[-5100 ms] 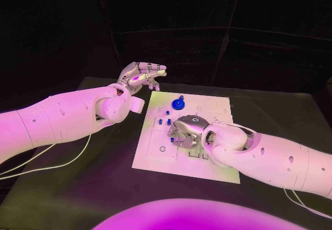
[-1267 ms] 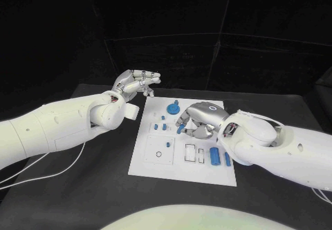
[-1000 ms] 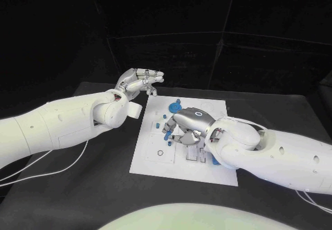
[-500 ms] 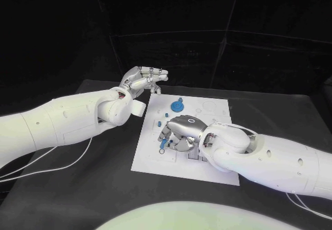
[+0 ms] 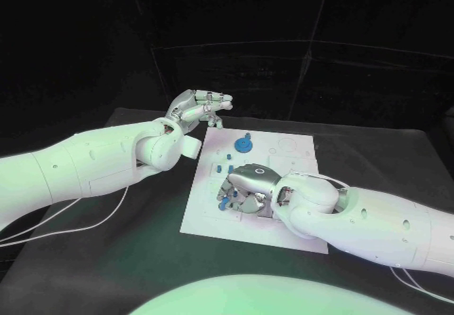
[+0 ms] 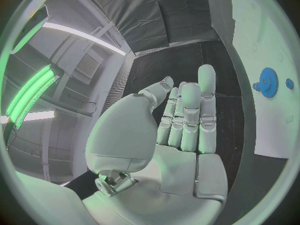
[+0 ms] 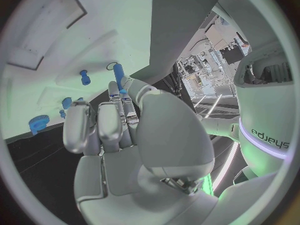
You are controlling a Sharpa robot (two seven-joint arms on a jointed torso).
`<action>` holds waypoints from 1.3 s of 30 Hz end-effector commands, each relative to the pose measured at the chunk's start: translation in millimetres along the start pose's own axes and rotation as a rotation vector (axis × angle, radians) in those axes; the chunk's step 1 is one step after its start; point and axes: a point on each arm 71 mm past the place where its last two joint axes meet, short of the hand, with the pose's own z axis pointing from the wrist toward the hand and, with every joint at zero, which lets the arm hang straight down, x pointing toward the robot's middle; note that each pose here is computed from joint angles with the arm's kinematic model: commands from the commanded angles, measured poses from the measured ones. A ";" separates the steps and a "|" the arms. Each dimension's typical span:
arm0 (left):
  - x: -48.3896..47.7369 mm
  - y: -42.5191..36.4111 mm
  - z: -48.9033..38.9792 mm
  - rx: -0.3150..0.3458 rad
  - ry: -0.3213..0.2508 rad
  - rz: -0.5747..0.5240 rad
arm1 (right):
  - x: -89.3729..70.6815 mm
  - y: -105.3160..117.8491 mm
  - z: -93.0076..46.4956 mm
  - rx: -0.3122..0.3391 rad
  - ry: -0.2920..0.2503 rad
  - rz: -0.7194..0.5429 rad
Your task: Assemble the parts on the task board
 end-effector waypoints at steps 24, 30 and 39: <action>-0.1 -1.6 -0.1 0.005 0.008 -0.008 | 5.4 -2.5 6.9 0.053 0.024 -0.076; 0.2 -1.7 -0.2 0.005 0.009 -0.008 | 9.6 1.3 10.5 0.055 0.078 -0.087; 0.4 -1.6 -0.2 0.003 0.010 -0.009 | 8.8 7.0 12.6 0.037 0.057 -0.084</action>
